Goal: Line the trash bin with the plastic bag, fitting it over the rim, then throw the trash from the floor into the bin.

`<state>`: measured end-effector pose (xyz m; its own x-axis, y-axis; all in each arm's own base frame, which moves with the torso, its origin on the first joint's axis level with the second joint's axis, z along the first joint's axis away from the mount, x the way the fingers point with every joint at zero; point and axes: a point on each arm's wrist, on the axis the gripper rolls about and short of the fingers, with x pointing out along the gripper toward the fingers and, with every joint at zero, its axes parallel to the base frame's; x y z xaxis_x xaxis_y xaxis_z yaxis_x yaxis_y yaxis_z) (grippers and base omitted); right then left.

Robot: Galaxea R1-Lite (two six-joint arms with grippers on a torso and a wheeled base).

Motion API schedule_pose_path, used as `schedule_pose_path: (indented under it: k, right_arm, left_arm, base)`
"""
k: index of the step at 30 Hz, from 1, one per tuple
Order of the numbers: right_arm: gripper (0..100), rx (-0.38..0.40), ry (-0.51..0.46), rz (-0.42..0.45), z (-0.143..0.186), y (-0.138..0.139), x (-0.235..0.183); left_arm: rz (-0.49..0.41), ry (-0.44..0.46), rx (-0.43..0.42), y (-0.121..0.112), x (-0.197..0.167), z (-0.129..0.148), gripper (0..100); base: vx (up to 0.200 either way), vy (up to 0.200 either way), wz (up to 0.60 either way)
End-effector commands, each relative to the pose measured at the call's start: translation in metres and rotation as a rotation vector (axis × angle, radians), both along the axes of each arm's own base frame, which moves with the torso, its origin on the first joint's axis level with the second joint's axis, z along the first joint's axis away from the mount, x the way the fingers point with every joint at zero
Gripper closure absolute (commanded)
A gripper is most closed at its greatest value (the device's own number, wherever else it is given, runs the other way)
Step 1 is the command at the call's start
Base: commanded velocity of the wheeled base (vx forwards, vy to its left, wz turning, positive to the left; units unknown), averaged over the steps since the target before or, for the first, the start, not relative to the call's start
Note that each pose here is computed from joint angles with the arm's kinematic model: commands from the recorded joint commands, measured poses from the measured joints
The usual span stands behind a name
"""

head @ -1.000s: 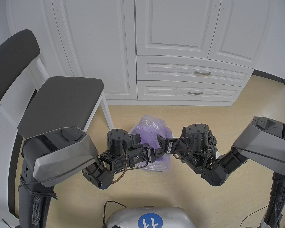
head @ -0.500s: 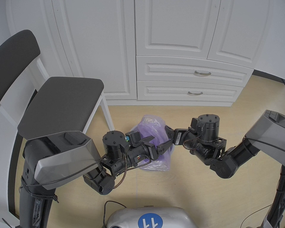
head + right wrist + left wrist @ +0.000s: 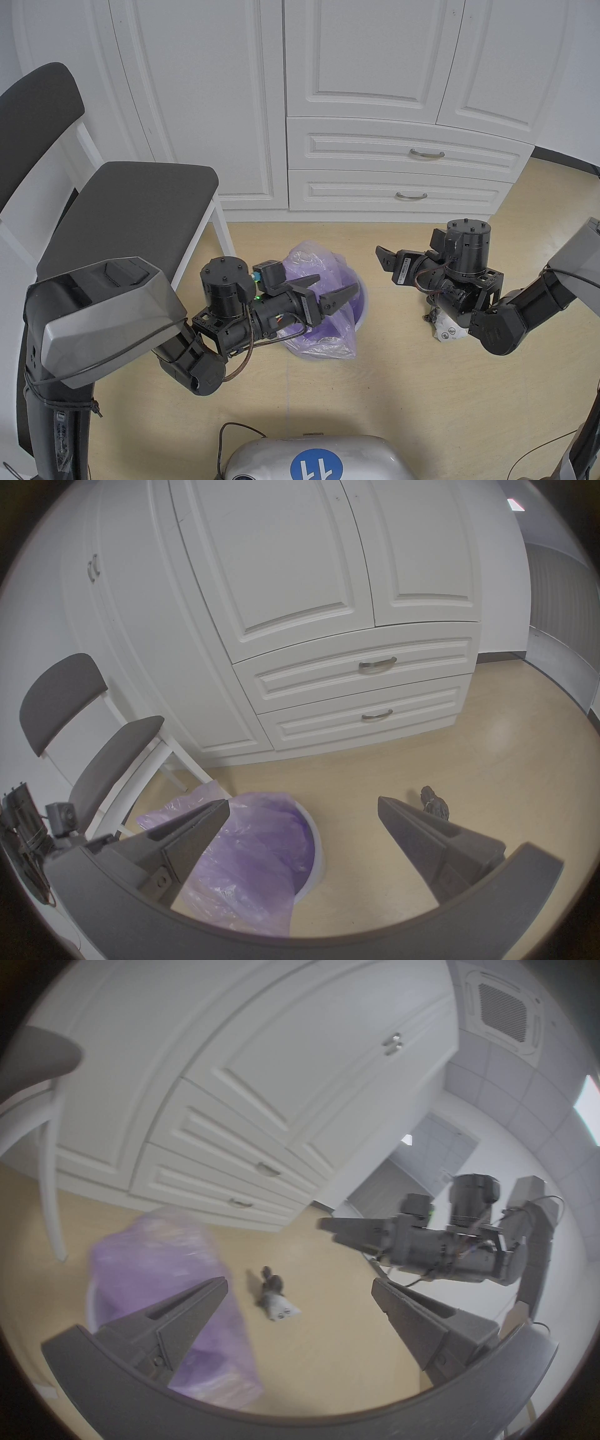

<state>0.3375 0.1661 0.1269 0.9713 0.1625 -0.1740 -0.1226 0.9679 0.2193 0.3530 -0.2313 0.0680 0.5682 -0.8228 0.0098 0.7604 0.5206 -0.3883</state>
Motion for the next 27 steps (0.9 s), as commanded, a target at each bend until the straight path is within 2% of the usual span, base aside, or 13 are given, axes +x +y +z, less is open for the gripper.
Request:
schedule_pose_path:
  k: [1, 8, 10, 13, 17, 18, 20, 21, 22, 23, 27]
  right_arm:
    - [0, -0.002, 0.011, 0.022, 0.001, 0.000, -0.006]
    - [0, -0.046, 0.106, 0.112, -0.044, 0.036, -0.011]
    - [0, -0.063, 0.139, 0.157, -0.068, 0.059, -0.017]
    - [0, -0.061, 0.131, 0.170, -0.088, 0.077, -0.018]
    - [0, -0.062, 0.120, 0.164, -0.097, 0.087, -0.018]
    - [0, -0.059, 0.118, 0.164, -0.097, 0.088, -0.017]
    - [0, -0.044, 0.107, 0.150, -0.098, 0.094, -0.015]
    - [0, -0.043, 0.108, 0.149, -0.098, 0.094, -0.015]
    - [0, -0.012, 0.090, 0.142, -0.098, 0.101, -0.015]
    - [0, 0.016, 0.073, 0.141, -0.097, 0.105, -0.014]
    - [0, 0.068, 0.029, 0.145, -0.104, 0.114, -0.008]
  left_arm:
    - [0.054, -0.039, -0.022, 0.019, 0.008, 0.021, 0]
    - [0.103, -0.096, -0.055, 0.038, 0.015, 0.046, 0]
    - [0.128, -0.118, -0.067, 0.046, 0.023, 0.054, 0]
    - [0.164, -0.123, -0.069, 0.052, 0.032, 0.061, 0]
    - [0.277, -0.080, -0.052, 0.054, 0.043, 0.074, 0]
    - [0.297, -0.071, -0.048, 0.054, 0.044, 0.075, 0]
    - [0.409, -0.027, -0.023, 0.050, 0.053, 0.083, 0]
    - [0.417, -0.026, -0.023, 0.050, 0.053, 0.084, 0]
    - [0.486, 0.000, -0.006, 0.048, 0.058, 0.090, 0]
    - [0.515, 0.009, 0.002, 0.047, 0.060, 0.092, 0]
    - [0.540, 0.020, 0.011, 0.046, 0.061, 0.093, 0]
  base:
    - [0.000, 0.000, 0.00]
    - [0.000, 0.000, 0.00]
    - [0.000, 0.000, 0.00]
    - [0.000, 0.000, 0.00]
    - [0.000, 0.000, 0.00]
    - [0.000, 0.000, 0.00]
    - [0.000, 0.000, 0.00]
    - [0.000, 0.000, 0.00]
    - [0.000, 0.000, 0.00]
    - [0.000, 0.000, 0.00]
    - [0.000, 0.000, 0.00]
